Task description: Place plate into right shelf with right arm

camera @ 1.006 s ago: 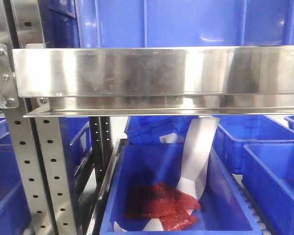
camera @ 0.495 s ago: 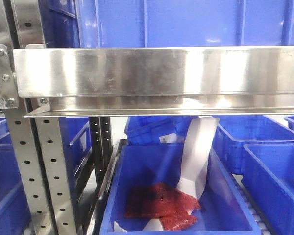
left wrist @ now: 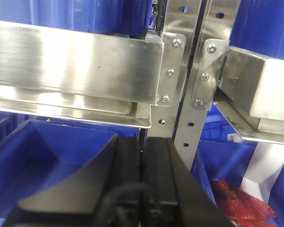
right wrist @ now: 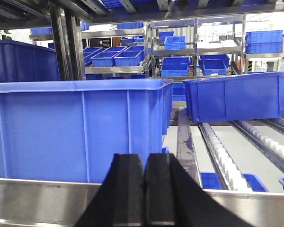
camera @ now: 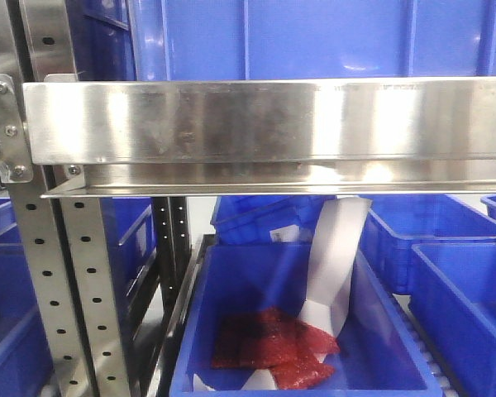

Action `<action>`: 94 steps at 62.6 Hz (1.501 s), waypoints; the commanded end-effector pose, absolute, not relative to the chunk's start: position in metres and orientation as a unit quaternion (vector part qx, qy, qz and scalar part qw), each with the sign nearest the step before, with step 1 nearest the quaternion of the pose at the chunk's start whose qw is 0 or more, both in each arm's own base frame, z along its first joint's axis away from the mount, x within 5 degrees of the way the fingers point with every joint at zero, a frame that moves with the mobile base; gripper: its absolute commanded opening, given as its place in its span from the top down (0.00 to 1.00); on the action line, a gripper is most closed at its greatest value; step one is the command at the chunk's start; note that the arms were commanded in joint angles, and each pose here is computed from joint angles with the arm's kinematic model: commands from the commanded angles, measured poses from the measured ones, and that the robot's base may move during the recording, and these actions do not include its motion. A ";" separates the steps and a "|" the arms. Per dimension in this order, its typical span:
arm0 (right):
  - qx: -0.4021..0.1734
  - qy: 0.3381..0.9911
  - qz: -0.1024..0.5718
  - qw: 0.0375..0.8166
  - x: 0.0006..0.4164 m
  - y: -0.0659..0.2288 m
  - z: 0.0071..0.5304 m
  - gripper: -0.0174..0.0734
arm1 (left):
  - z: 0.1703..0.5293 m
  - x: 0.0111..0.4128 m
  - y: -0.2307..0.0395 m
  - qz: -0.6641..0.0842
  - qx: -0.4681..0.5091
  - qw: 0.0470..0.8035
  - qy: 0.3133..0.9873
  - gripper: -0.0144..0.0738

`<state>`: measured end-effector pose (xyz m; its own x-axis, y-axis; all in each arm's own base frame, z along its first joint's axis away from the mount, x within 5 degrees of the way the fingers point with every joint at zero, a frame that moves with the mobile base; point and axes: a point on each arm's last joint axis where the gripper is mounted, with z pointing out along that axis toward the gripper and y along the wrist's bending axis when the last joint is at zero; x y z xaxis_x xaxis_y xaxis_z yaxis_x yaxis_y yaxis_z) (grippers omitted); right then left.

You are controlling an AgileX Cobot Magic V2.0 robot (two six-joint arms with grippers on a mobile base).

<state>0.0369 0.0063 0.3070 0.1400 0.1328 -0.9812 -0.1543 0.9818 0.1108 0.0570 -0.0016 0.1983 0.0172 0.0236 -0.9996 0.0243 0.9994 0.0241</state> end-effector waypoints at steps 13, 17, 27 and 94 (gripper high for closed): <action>-0.008 0.615 0.088 0.784 0.036 0.005 0.318 0.75 | 0.203 0.056 -0.001 -0.002 0.007 0.744 0.669 0.98; -0.012 0.618 0.079 0.782 0.039 0.005 0.313 0.75 | 0.203 0.056 -0.001 -0.002 0.007 0.744 0.669 0.98; -0.043 0.629 0.003 0.776 0.039 0.002 0.283 0.75 | 0.203 0.056 -0.001 -0.002 0.007 0.744 0.669 0.98; 0.006 0.654 0.021 0.757 0.054 0.001 0.214 0.75 | 0.203 0.056 -0.001 -0.002 0.007 0.744 0.669 0.98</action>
